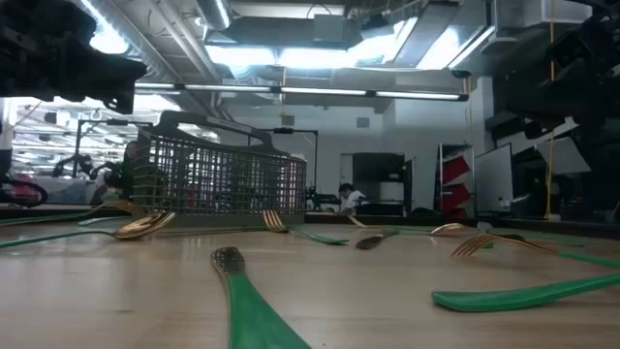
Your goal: Sort silverware
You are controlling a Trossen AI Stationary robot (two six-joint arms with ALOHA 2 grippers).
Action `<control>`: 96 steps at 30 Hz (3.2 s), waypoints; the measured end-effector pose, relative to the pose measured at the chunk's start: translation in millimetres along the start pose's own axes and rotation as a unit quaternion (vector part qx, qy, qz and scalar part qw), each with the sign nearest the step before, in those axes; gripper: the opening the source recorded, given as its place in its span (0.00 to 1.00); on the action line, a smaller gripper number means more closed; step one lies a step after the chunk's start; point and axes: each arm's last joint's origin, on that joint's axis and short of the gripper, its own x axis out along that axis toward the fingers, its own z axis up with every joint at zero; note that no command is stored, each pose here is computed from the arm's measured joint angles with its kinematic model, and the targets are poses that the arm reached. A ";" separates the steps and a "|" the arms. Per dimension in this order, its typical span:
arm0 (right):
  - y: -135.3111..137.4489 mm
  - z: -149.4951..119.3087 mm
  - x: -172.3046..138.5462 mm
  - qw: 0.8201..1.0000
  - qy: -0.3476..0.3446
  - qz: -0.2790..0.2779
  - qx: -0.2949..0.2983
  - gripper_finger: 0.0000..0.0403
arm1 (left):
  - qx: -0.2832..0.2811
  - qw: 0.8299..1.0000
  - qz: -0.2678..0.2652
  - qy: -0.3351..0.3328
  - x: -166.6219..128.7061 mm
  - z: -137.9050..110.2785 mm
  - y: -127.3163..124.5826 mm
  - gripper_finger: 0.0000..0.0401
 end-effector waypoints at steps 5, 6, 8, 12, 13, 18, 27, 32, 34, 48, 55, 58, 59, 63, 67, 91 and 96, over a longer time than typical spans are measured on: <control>0.0 0.0 0.0 1.000 0.000 0.000 0.000 0.08 | 0.000 1.000 0.000 0.000 0.0 0.0 0.0 0.00; 0.0 0.0 0.0 1.000 0.000 0.000 0.000 0.08 | 0.000 1.000 0.000 0.000 0.0 0.0 0.0 0.00; 0.0 0.0 0.0 1.000 0.000 0.000 0.000 0.08 | 0.000 1.000 0.000 0.000 0.0 0.0 0.0 0.00; 0.0 0.0 0.0 1.000 0.000 0.000 0.000 0.08 | 0.000 1.000 0.000 0.000 0.0 0.0 0.0 0.00; 0.0 0.0 0.0 1.000 0.000 0.000 0.000 0.08 | 0.000 1.000 0.000 0.000 0.0 0.0 0.0 0.00; 0.0 0.0 0.0 1.000 0.000 0.000 0.000 0.08 | 0.000 1.000 0.000 0.000 0.0 0.0 0.0 0.00; -0.4 0.0 0.0 1.000 0.000 -0.007 -0.001 0.08 | -0.002 1.000 0.020 0.003 0.0 -0.5 1.2 0.00; -1.9 0.0 -0.1 0.999 -0.002 -0.034 -0.001 0.08 | -0.025 0.999 0.024 0.003 0.0 -0.6 1.5 0.00; -1.9 0.0 0.0 0.999 -0.002 -0.034 -0.001 0.08 | -0.018 0.999 0.030 0.003 0.0 -0.6 1.8 0.00; -1.6 0.5 0.1 0.999 -0.007 -0.028 0.020 0.08 | -0.344 0.931 0.017 -0.120 -2.4 20.5 3.7 0.00; -1.4 8.9 0.0 0.997 -0.055 -0.032 0.031 0.08 | -0.409 0.900 0.048 -0.143 -3.0 21.4 6.2 0.00; -0.6 15.9 -1.0 0.995 -0.092 -0.027 0.030 0.08 | -0.452 0.877 0.059 -0.154 -3.3 21.4 7.4 0.00; -0.4 18.1 -1.4 0.994 -0.104 -0.025 0.030 0.08 | -0.462 0.871 0.059 -0.157 -3.4 21.6 7.5 0.00; 0.7 27.8 -3.9 0.987 -0.154 -0.019 0.030 0.08 | -0.481 0.858 0.049 -0.172 -4.2 24.8 7.6 0.00; -0.4 35.5 -6.8 0.978 -0.198 -0.044 0.050 0.08 | -0.455 0.869 0.044 -0.190 -8.4 41.1 7.7 0.00; -4.9 39.3 -9.6 0.962 -0.230 -0.120 0.090 0.08 | -0.259 0.818 0.390 0.333 -33.0 158.8 17.1 0.00; -4.9 39.4 -9.6 0.961 -0.230 -0.120 0.090 0.08 | -0.230 0.785 0.409 0.405 -18.1 150.7 17.9 0.00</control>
